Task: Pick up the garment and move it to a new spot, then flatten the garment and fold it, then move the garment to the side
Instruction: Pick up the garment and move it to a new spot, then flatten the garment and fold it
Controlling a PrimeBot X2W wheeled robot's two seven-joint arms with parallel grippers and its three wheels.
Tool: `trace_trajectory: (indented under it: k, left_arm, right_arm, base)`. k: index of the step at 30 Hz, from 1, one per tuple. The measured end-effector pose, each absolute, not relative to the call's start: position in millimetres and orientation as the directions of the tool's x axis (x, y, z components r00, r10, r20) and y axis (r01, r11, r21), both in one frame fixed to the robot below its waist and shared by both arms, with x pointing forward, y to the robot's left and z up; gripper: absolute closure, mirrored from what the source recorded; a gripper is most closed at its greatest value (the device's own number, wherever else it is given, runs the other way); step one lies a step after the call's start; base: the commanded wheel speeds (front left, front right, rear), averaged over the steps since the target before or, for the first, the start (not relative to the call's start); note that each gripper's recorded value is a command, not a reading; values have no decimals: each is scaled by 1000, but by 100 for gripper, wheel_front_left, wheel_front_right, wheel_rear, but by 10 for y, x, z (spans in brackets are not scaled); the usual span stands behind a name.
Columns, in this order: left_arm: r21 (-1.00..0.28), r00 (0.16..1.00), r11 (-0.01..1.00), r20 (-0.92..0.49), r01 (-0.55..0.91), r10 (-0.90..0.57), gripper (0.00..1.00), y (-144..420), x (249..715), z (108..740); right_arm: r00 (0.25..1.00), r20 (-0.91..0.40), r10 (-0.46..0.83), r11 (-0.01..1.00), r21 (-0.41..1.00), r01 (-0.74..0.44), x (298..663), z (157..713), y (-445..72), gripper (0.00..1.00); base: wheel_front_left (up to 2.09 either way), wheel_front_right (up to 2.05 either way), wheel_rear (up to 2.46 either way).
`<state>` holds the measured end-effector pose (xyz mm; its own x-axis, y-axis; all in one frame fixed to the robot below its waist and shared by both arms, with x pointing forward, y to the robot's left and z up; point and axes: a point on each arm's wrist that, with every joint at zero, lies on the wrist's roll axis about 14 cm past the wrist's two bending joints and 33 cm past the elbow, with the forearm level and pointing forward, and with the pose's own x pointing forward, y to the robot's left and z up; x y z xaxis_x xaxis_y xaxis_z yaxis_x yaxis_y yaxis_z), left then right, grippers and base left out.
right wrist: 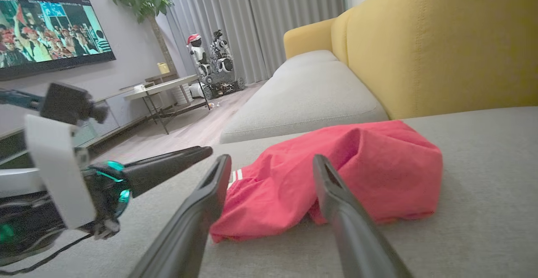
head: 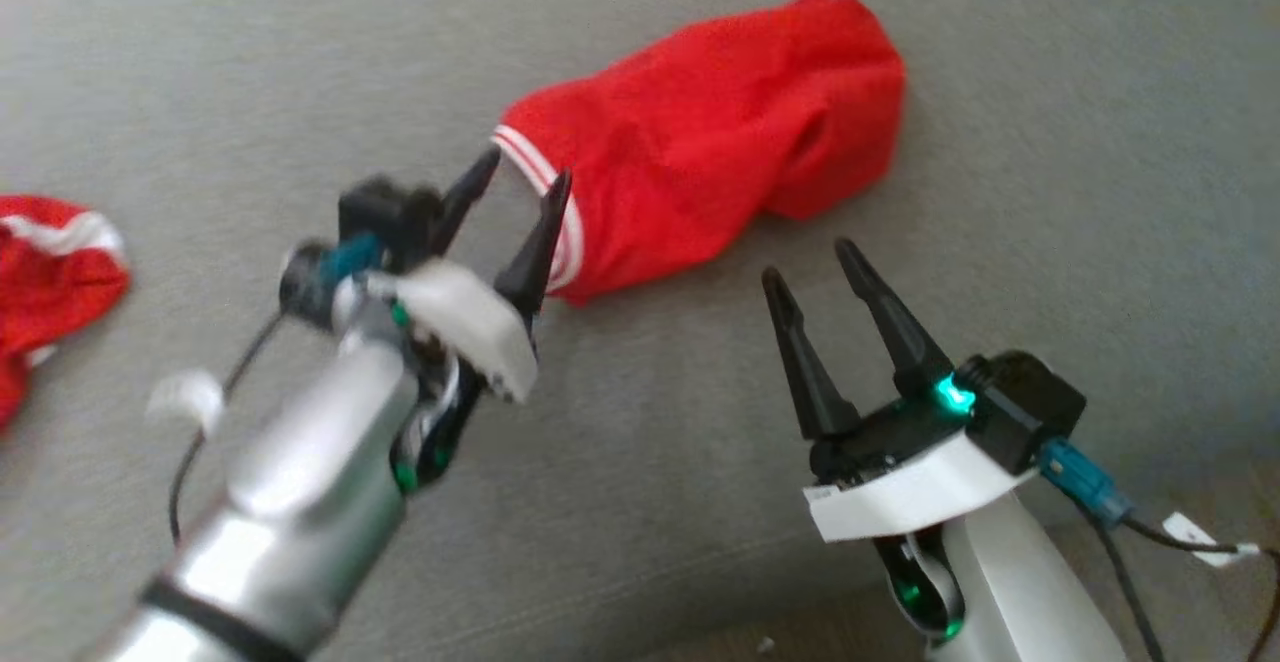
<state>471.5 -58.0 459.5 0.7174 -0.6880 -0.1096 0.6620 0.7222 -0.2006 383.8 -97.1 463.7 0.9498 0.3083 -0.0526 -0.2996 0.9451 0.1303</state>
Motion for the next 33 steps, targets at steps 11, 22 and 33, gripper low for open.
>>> trace_trajectory:
  k: [11,22,33]
  left_arm:
    - [-193,955,935,63,298,-291,0,749,3938,5112]
    - [-98,981,992,186,82,-63,0,1348,3252,5439]
    - [-16,992,998,112,61,-59,0,1402,3080,5183]
  right_arm:
    - [933,-10,360,927,120,-357,3769,4767,-773,0]
    - [924,46,379,922,60,-381,3485,4957,-714,0]
    - [928,14,372,927,46,-372,3352,4850,-753,0]
  base:
    - [0,0,0]
    - [0,0,0]
    - [0,0,0]
